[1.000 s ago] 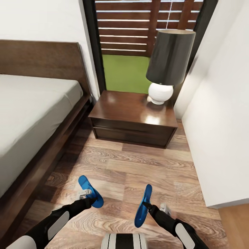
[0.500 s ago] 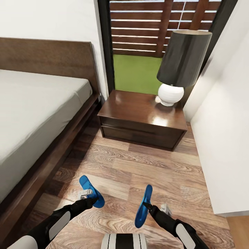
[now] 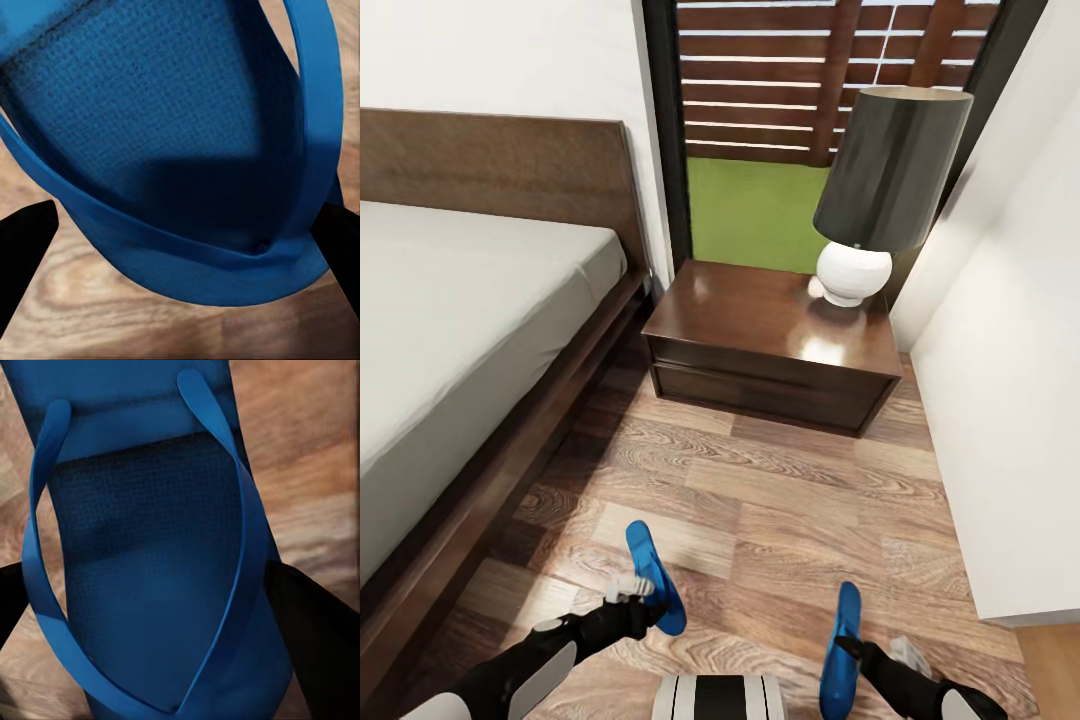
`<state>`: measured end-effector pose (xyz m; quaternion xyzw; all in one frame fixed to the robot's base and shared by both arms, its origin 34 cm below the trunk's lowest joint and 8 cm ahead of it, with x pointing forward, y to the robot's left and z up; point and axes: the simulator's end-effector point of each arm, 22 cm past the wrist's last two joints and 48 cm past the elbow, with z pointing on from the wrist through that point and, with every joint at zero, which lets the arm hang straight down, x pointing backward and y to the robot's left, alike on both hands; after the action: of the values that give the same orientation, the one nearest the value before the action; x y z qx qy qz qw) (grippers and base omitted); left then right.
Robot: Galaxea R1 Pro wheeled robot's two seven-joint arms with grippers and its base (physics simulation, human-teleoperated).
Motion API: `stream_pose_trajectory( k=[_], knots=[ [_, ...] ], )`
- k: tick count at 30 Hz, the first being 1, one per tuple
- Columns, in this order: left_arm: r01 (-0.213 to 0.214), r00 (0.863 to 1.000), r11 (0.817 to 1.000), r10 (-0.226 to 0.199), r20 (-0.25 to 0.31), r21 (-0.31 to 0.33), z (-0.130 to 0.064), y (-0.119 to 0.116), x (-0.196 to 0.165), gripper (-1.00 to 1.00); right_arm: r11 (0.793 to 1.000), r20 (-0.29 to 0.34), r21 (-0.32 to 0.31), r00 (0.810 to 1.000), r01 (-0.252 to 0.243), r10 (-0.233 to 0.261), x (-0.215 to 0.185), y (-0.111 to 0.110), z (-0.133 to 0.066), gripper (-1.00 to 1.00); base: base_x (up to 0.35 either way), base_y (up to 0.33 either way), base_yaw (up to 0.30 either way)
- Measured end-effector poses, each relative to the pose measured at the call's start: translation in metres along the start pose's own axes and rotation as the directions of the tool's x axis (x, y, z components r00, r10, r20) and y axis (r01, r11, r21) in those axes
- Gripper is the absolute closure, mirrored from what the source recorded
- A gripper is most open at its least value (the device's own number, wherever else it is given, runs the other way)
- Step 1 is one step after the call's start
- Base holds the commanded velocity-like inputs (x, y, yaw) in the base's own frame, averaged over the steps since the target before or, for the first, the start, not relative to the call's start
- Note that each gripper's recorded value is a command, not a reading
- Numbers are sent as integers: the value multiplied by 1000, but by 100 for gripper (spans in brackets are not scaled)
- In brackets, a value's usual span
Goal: In the bedroom, move the book from the bed onto either nightstand, and place the two sandals side by side next to the bed.
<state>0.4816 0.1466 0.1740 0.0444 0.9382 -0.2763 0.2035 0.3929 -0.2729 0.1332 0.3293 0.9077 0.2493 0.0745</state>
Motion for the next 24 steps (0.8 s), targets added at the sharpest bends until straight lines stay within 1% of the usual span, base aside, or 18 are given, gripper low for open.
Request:
stream_pose_trajectory(
  k=[3, 5, 6, 8, 12, 14, 16, 24],
  knots=[
    [-3, 1000, 1000, 3, -3, -4, -1, 2, 2, 100, 1000, 2, 4, 1000, -2, 2, -2, -2, -1, 100, 0, 0, 0],
    [-2, 1000, 1000, 1, -10, -16, -3, 8, 5, 100, 1000, 5, 9, 1000, 0, 0, -5, -6, -4, 100, 0, 0, 0],
    [3, 1000, 999, -4, -19, -32, -5, 16, 10, 100, 1000, 9, 15, 1000, 2, -2, -8, -9, -6, 100, 0, 0, 0],
    [24, 999, 998, -26, -33, -65, -8, 31, 19, 100, 1000, 15, 25, 1000, 6, -7, -13, -15, -10, 100, 0, 0, 0],
    [73, 997, 993, -74, -15, -98, -12, 46, 18, 100, 999, 18, 31, 1000, 9, -9, -17, -19, -13, 100, 0, 0, 0],
    [85, 996, 991, -86, -8, -104, -13, 49, 17, 100, 999, 19, 33, 1000, 9, -10, -17, -19, -13, 100, 0, 0, 0],
    [88, 996, 990, -89, -3, -106, -14, 50, 14, 100, 1000, 22, 30, 1000, 10, -10, -19, -18, -14, 100, 0, 0, 0],
    [80, 997, 991, -78, 26, -105, -20, 45, -1, 100, 1000, 45, 10, 999, 23, -23, -27, -6, -20, 100, 0, 0, 0]
  ],
)
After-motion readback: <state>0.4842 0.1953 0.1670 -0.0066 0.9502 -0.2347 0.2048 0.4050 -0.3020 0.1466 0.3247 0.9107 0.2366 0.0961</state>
